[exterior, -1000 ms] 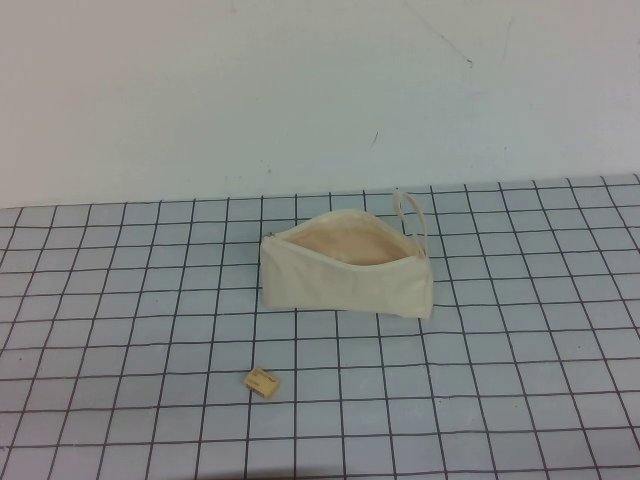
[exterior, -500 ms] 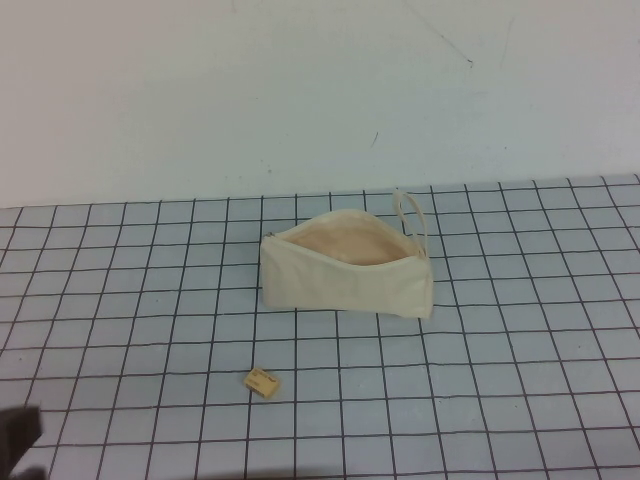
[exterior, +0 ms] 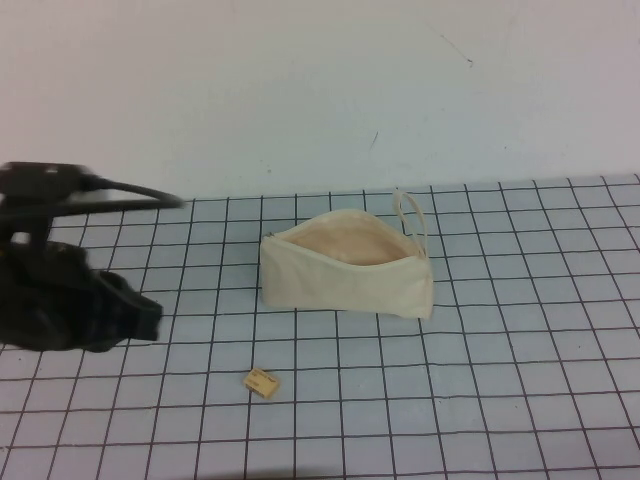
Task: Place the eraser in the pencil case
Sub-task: Pick up the eraser from the table
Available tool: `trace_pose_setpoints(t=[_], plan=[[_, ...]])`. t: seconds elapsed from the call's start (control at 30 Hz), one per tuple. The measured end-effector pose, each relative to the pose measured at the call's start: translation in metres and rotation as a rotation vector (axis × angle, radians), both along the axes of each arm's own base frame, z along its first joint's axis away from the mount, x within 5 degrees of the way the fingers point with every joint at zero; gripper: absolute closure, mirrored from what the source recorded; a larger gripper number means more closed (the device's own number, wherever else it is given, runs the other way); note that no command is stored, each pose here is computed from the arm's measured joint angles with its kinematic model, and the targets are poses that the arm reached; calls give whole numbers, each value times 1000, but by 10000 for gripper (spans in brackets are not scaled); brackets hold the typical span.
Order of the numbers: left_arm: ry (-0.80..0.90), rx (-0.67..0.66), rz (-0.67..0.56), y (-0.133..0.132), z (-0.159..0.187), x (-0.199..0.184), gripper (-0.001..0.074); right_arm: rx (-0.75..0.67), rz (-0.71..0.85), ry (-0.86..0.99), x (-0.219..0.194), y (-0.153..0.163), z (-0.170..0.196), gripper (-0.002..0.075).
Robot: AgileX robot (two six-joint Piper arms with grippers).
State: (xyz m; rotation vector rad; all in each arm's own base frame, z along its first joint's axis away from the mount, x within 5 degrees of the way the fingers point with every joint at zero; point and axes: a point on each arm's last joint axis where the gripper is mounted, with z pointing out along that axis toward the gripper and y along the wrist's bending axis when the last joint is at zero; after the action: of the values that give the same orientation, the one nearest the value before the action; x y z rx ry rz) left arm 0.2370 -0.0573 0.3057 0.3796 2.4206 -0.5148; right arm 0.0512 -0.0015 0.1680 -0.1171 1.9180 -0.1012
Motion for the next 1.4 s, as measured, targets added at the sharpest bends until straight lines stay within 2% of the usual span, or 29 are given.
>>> trace_pose_setpoints(t=[0.23, 0.3, 0.4, 0.43, 0.47, 0.6, 0.67, 1.03, 1.3, 1.4], plan=[[72, 144, -162, -35, -34, 31, 734, 0, 0, 0, 0, 0, 0, 727], [83, 168, -203, -48, -43, 37, 710, 0, 0, 0, 0, 0, 0, 727], [85, 244, -285, -68, -58, 48, 615, 0, 0, 0, 0, 0, 0, 727], [96, 291, -332, -78, -68, 55, 538, 0, 0, 0, 0, 0, 0, 727], [107, 312, -346, -81, -74, 58, 493, 0, 0, 0, 0, 0, 0, 727], [170, 344, -335, -88, -96, 72, 354, 0, 0, 0, 0, 0, 0, 727], [198, 353, -319, -89, -105, 78, 321, 0, 0, 0, 0, 0, 0, 727], [267, 366, -287, -99, -138, 106, 302, 0, 0, 0, 0, 0, 0, 727], [292, 396, -309, -100, -154, 111, 302, 0, 0, 0, 0, 0, 0, 727], [292, 400, -313, -100, -153, 111, 332, 0, 0, 0, 0, 0, 0, 727]])
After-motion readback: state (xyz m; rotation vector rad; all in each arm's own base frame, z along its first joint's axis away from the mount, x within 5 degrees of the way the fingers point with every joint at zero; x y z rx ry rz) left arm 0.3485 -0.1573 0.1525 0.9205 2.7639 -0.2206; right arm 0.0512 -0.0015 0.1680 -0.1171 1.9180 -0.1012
